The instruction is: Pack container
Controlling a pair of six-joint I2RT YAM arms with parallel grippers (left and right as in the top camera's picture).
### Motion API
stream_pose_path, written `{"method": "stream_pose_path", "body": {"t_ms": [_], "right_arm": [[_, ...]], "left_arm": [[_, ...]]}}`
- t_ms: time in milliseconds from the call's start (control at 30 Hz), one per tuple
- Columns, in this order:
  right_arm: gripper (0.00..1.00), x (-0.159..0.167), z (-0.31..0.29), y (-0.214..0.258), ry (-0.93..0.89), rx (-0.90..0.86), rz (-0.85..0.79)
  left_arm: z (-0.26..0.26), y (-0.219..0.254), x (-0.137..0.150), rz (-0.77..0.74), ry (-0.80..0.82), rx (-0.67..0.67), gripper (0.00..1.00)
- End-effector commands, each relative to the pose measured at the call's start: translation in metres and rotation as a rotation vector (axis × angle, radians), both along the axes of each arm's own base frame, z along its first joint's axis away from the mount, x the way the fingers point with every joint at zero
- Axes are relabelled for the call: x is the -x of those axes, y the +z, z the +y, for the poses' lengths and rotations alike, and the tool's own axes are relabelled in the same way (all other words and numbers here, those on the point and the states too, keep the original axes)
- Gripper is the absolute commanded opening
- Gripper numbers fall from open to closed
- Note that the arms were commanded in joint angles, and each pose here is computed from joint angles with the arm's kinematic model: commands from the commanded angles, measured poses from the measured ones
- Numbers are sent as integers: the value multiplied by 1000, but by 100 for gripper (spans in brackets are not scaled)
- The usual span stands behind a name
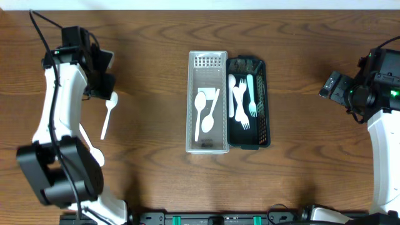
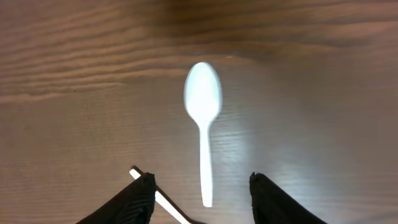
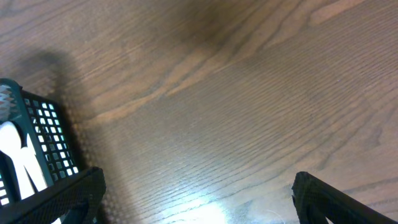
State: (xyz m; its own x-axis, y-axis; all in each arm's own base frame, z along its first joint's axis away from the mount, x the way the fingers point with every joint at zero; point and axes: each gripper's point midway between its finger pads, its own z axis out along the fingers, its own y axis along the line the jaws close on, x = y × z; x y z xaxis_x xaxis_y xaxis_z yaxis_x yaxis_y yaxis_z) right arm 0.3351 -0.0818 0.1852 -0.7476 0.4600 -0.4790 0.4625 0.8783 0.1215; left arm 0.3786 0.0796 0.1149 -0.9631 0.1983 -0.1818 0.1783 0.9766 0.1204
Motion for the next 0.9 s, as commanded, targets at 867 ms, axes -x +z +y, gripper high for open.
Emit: {"method": "stream_pose_path", "body": {"t_ms": [867], "right_arm": [[99,-3,-5,-1,-10,14,-10]], "left_arm": [[12,-118,22,284,50,141,50]]}}
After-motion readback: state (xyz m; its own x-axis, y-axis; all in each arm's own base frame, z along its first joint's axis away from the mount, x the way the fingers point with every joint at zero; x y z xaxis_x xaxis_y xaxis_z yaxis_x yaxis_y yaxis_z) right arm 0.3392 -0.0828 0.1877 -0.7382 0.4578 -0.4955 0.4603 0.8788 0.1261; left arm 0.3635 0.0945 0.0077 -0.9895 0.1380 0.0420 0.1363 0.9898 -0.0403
